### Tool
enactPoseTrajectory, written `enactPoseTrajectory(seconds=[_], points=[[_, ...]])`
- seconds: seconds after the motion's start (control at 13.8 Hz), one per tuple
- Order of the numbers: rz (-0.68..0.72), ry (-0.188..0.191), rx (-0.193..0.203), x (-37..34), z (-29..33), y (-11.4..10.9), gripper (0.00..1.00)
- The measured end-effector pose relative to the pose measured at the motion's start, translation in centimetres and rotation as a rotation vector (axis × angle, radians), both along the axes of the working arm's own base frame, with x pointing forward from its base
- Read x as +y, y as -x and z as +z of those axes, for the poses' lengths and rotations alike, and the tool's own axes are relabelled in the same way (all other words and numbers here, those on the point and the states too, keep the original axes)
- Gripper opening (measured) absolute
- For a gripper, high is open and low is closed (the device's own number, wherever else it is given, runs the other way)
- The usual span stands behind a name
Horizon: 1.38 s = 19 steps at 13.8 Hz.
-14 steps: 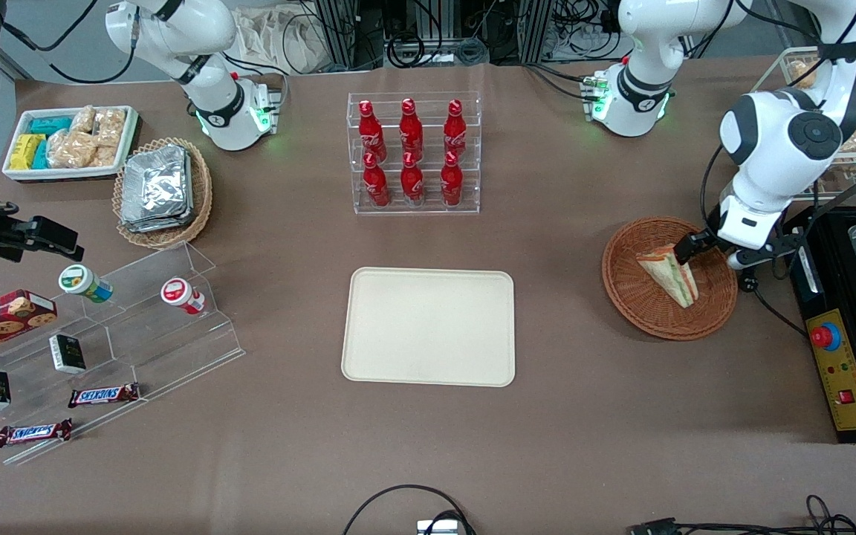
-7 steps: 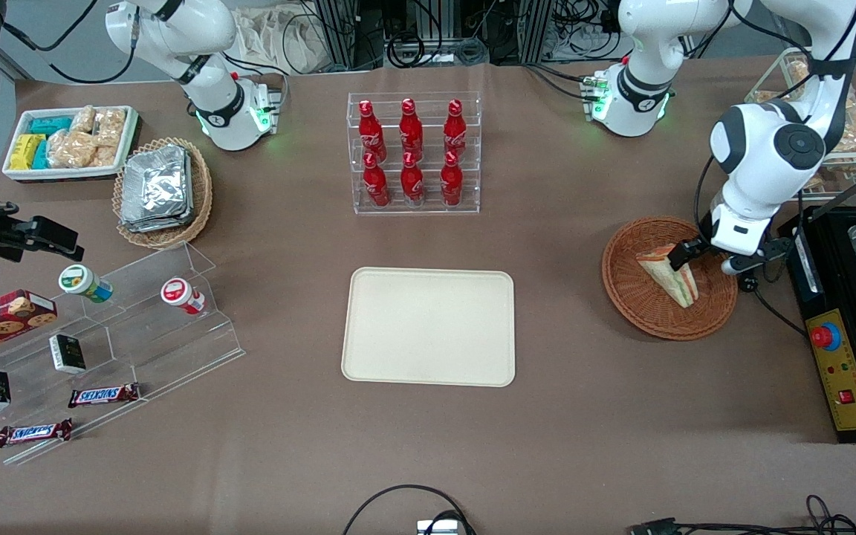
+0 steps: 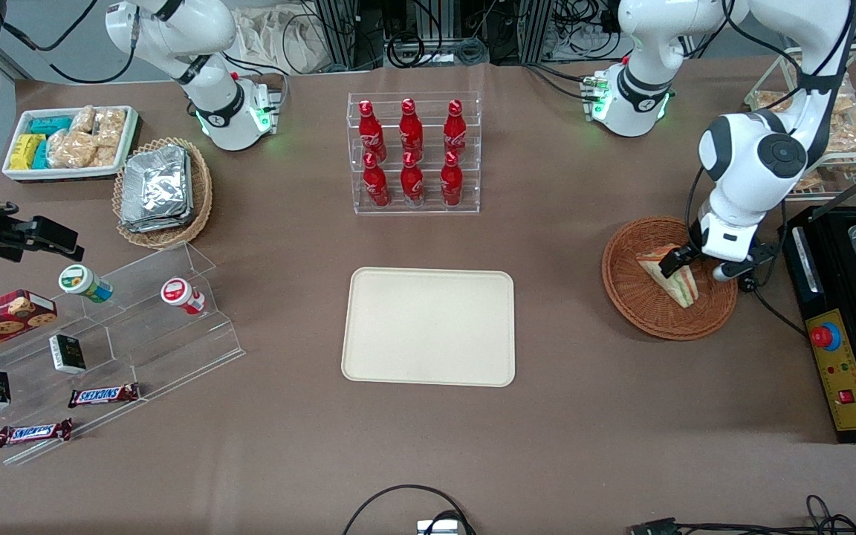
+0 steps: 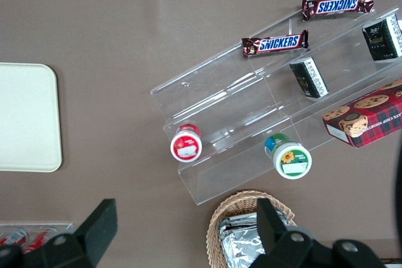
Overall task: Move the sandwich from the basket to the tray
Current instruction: 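Lower the left gripper and close it on the sandwich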
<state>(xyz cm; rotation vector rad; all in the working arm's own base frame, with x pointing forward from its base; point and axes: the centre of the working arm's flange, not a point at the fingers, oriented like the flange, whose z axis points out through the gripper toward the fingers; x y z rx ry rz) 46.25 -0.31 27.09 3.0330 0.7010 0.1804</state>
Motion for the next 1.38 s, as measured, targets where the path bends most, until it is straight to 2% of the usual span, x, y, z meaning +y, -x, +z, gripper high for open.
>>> enactPoseTrajectory(seconds=[0.51,0.58,0.73,1.02,1.16,1.38], points=[[-0.002,0.007,-0.012,-0.9,-2.8,0.8,1.00],[-0.003,0.007,-0.007,-0.9,-3.2,1.1,0.94],[-0.004,0.007,-0.002,-0.9,-3.5,1.2,0.68],[-0.018,0.004,-0.003,-1.1,-3.4,1.2,0.32],[-0.047,0.003,-0.005,-1.9,-3.0,1.2,0.29],[-0.145,-0.016,0.022,-3.9,-0.5,1.0,0.29]])
